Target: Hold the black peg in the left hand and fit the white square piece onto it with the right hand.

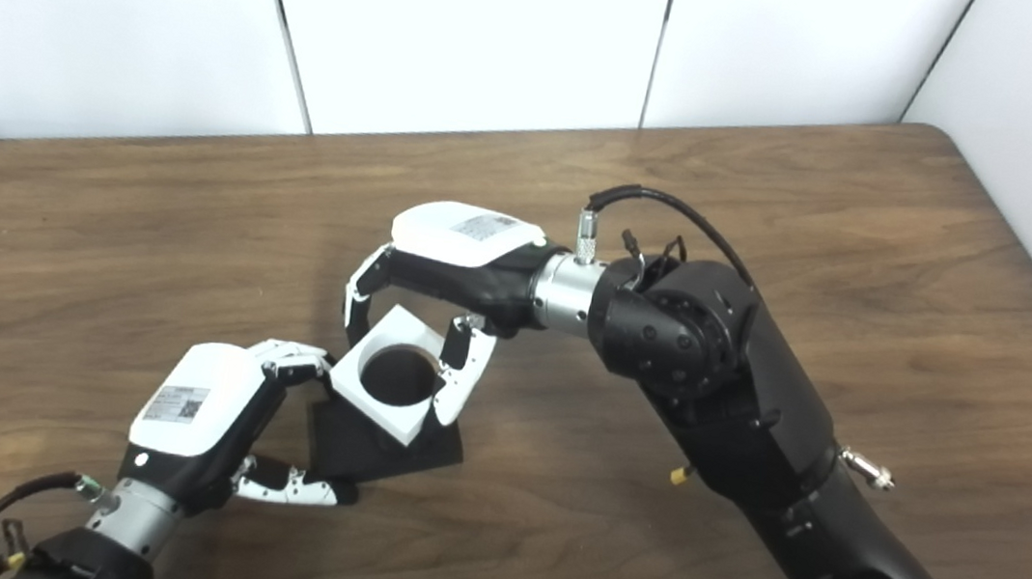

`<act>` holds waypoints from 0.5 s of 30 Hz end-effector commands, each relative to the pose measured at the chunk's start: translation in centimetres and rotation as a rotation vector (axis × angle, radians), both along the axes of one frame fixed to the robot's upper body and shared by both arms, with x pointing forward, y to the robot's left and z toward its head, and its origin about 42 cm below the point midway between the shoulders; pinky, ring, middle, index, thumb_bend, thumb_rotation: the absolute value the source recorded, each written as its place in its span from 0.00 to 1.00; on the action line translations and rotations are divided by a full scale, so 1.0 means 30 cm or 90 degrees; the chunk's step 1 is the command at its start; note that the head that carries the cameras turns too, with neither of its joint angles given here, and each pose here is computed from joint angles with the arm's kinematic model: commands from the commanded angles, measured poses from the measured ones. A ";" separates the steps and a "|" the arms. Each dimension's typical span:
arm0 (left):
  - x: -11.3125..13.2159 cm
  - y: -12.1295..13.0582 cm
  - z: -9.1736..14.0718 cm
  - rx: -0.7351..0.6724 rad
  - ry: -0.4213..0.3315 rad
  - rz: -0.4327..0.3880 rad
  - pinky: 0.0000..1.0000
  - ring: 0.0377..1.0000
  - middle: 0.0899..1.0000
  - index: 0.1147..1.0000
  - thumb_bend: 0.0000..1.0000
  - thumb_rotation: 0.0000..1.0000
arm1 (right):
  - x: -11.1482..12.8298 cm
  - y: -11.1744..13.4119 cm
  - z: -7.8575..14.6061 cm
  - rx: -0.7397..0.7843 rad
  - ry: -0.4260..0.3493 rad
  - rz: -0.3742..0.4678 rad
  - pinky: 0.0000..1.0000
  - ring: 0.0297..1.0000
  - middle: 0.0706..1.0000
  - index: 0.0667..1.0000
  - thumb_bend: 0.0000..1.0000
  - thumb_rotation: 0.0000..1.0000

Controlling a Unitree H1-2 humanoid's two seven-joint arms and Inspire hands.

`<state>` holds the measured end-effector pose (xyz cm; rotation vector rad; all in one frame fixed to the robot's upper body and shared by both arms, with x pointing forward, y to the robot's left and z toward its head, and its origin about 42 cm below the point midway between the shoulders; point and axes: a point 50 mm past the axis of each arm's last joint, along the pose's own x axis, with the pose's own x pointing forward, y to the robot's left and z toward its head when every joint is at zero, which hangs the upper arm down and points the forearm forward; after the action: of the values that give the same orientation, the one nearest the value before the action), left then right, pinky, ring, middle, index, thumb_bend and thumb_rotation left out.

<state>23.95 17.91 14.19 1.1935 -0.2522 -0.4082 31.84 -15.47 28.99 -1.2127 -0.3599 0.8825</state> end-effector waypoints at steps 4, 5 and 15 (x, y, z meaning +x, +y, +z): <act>-0.010 -0.001 -0.013 0.019 0.013 -0.004 0.71 0.76 0.72 0.42 0.52 0.05 | -0.008 -0.003 0.024 -0.033 -0.084 0.005 0.81 0.84 0.73 0.45 0.52 0.13; -0.010 -0.002 -0.012 0.019 0.015 -0.003 0.71 0.76 0.72 0.42 0.52 0.05 | -0.013 -0.002 0.017 -0.039 -0.086 0.006 0.81 0.84 0.73 0.45 0.52 0.13; -0.008 -0.006 -0.008 0.025 0.015 -0.002 0.71 0.77 0.73 0.42 0.52 0.05 | -0.033 0.007 -0.021 -0.059 -0.083 0.017 0.82 0.84 0.73 0.45 0.52 0.13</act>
<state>23.90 17.52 14.25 1.2022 -0.2562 -0.4104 30.69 -15.07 26.95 -1.3203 -0.3742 0.8884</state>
